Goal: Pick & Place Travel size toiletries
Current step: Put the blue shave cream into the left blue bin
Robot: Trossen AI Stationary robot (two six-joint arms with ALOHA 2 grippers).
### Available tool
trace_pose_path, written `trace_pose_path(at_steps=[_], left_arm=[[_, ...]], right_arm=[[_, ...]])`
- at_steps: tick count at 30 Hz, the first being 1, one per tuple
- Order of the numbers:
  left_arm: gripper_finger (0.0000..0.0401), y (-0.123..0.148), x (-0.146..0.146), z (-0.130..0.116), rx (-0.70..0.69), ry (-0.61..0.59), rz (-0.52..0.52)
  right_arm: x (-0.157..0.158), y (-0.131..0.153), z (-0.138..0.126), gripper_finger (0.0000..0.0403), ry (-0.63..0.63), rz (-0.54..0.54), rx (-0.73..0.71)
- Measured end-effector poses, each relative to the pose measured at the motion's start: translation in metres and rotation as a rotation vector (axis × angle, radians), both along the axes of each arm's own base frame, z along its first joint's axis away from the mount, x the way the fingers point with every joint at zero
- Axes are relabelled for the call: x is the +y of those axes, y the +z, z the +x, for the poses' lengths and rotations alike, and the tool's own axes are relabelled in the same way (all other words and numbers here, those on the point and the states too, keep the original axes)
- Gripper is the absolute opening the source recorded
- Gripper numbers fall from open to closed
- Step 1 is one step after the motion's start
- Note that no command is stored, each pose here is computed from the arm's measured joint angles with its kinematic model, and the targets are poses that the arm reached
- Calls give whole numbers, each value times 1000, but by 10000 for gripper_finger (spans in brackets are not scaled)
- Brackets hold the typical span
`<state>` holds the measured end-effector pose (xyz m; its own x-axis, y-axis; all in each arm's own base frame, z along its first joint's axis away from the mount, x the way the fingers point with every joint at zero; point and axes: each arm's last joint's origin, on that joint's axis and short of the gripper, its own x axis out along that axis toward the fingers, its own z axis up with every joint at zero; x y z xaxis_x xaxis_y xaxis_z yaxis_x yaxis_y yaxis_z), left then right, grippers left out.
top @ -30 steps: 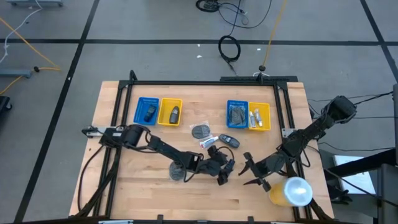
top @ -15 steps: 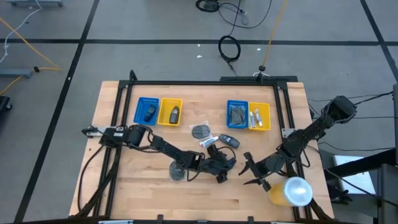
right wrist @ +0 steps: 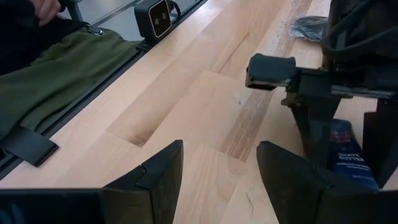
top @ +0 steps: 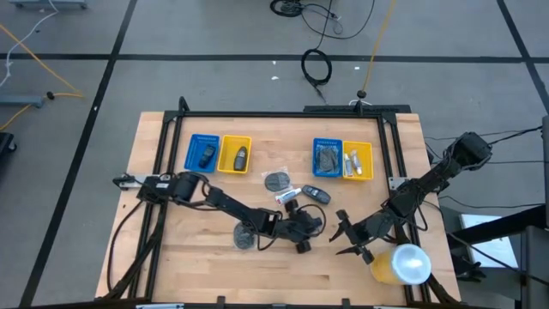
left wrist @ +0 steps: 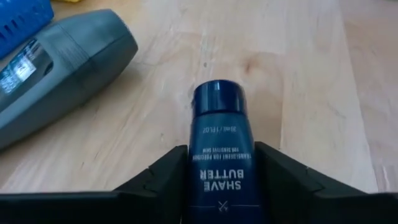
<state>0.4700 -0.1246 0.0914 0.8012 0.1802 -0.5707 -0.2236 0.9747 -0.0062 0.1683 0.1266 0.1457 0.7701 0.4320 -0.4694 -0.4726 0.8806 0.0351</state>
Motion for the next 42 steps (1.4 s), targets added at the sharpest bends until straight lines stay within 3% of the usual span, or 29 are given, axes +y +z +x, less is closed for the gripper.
trace_pose_path(at_steps=[7,17,26,32,37,42], left_arm=[[147,9,0,-5,49,-6,34],[147,37,-16,-20,79,9,124],[147,53,-43,-64,223,185,177],[147,52,-54,-93,295,325,214],[147,54,-62,-115,293,376,204],[147,58,-54,-153,224,465,172]], right_arm=[[0,-1,0,196,-1,-5,7],[-1,-2,-1,196,-1,-13,17],[-1,-1,0,196,-9,-14,11],[-6,0,2,196,-178,-56,-35],[-12,0,6,196,-290,-42,-42],[-16,0,9,196,-323,-29,-35]])
